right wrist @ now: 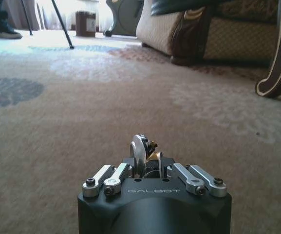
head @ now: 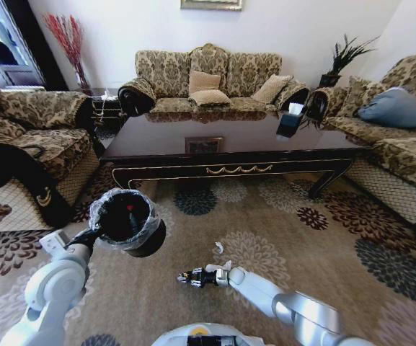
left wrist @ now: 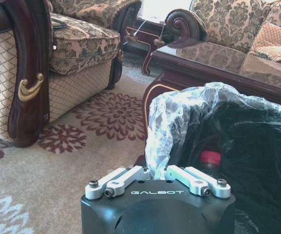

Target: Move to the front of the table and pick up the trash from the floor, then place it into the trash bin.

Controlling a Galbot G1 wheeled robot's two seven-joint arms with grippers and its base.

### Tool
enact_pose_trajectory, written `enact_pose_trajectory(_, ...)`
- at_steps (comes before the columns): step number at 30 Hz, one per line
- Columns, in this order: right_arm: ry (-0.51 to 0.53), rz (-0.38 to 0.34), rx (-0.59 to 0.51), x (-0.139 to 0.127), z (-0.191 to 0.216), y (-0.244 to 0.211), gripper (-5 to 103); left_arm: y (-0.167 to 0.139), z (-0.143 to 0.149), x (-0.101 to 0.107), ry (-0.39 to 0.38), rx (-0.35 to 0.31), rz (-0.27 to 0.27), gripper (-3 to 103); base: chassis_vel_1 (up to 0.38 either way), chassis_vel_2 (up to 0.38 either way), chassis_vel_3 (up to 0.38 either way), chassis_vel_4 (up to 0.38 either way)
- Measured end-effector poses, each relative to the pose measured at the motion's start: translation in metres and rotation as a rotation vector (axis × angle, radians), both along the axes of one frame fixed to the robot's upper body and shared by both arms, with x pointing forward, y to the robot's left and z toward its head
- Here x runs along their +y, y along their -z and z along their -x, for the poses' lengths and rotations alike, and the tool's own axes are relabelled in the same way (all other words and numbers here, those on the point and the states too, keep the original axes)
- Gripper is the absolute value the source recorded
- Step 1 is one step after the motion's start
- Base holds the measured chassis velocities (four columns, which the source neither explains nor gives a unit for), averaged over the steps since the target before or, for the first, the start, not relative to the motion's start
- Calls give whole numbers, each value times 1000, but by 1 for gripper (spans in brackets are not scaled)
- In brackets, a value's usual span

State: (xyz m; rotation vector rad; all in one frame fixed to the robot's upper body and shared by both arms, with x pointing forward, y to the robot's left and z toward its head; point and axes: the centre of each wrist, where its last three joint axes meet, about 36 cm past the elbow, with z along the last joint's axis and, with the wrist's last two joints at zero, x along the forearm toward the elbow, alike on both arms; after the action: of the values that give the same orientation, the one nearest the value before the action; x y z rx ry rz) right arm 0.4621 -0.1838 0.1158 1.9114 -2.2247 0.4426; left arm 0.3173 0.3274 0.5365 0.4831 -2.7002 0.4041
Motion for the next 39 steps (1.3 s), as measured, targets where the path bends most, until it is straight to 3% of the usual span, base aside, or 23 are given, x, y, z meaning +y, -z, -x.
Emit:
enact_pose_trajectory(9, 73, -167, -73, 32, -48, -55, 25, 2, -1, 2, -4, 5, -1, 3, 0, 0, 0, 0)
enact_pose_trajectory(17, 193, -226, -175, 17, -121, -116, 25, 1, 0, 1, -1, 6, -1, 3, 0, 0, 0, 0)
enact_pose_trajectory(24, 274, -383, -322, 29, -182, -221, 25, 4, 1, -2, 11, 17, 21, 3, 0, 0, 0, 0)
enact_pose_trajectory(28, 217, -471, -392, 55, -200, -292, 25, 12, -3, 2, 7, 49, 35, 3, 0, 0, 0, 0)
enact_pose_trajectory(32, 137, -485, -411, 81, -198, -318, 25, 17, -7, 6, 2, 67, 33, 3, 0, 0, 0, 0)
enact_pose_trajectory(35, 90, -487, -414, 96, -193, -323, 25, 19, -9, 7, 1, 72, 33, 3, 0, 0, 0, 0)
enact_pose_trajectory(39, -61, -496, -362, 151, -151, -313, 25, 27, -23, 14, -6, 87, 33, 3, 0, 0, 0, 0)
